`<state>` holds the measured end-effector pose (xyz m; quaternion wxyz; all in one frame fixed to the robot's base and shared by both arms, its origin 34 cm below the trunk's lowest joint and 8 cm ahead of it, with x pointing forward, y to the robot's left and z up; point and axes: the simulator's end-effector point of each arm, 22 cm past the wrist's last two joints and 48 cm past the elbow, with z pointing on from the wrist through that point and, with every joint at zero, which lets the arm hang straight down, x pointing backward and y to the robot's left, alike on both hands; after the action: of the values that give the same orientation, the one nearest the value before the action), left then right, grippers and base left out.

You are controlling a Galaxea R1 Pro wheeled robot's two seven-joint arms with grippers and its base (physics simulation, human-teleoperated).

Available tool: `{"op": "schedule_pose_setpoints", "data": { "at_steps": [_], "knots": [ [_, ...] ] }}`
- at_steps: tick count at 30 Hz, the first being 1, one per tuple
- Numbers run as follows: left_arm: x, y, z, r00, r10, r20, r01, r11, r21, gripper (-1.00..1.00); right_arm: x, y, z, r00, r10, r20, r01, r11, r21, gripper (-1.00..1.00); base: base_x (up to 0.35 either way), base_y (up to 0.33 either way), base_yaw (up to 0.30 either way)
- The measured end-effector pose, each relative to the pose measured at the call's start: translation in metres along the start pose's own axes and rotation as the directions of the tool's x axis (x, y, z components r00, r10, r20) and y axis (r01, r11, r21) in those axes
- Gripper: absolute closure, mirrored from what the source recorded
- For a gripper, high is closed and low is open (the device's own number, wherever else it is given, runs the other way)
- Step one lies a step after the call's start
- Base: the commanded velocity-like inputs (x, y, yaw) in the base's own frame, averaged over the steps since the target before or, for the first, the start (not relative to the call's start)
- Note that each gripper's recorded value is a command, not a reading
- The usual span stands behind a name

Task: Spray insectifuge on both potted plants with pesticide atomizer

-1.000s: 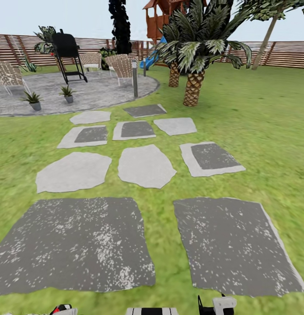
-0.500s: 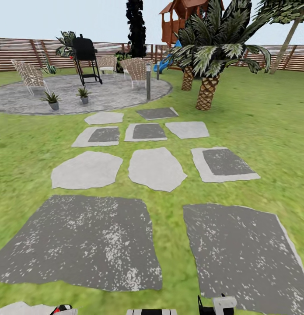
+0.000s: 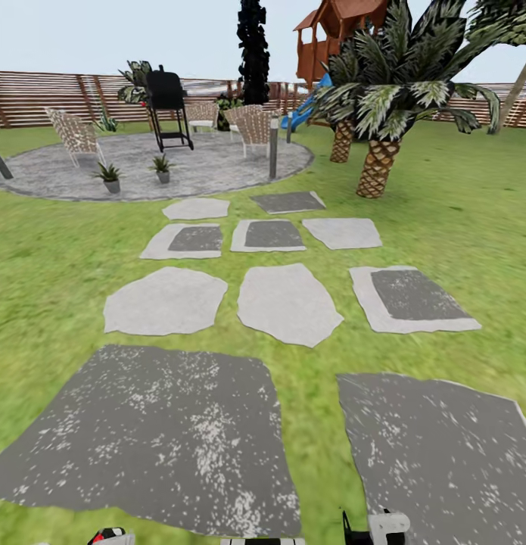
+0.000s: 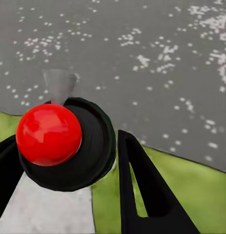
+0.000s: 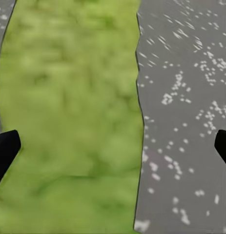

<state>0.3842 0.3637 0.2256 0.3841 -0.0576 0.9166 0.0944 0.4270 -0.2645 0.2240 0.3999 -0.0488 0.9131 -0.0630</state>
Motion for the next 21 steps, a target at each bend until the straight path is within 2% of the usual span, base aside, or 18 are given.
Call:
{"op": "schedule_pose_setpoints", "data": {
  "at_steps": [6, 21],
  "knots": [
    [-0.004, -0.001, 0.0, 1.0, 0.001, 0.008, -0.001, 1.0, 0.003, 1.0, -0.004, -0.001, 0.0, 1.0, 0.001, 0.008, -0.001, 1.0, 0.001, -1.0, 0.154, 0.135, 0.07],
    [-0.014, -0.003, 0.001, 1.0, 0.001, 0.03, -0.001, 1.0, 0.009, 1.0, -0.015, -0.002, 0.001, 0.999, 0.002, 0.032, -0.003, 1.0, 0.005, -1.0, 0.006, 0.005, 0.07]
  ]
}}
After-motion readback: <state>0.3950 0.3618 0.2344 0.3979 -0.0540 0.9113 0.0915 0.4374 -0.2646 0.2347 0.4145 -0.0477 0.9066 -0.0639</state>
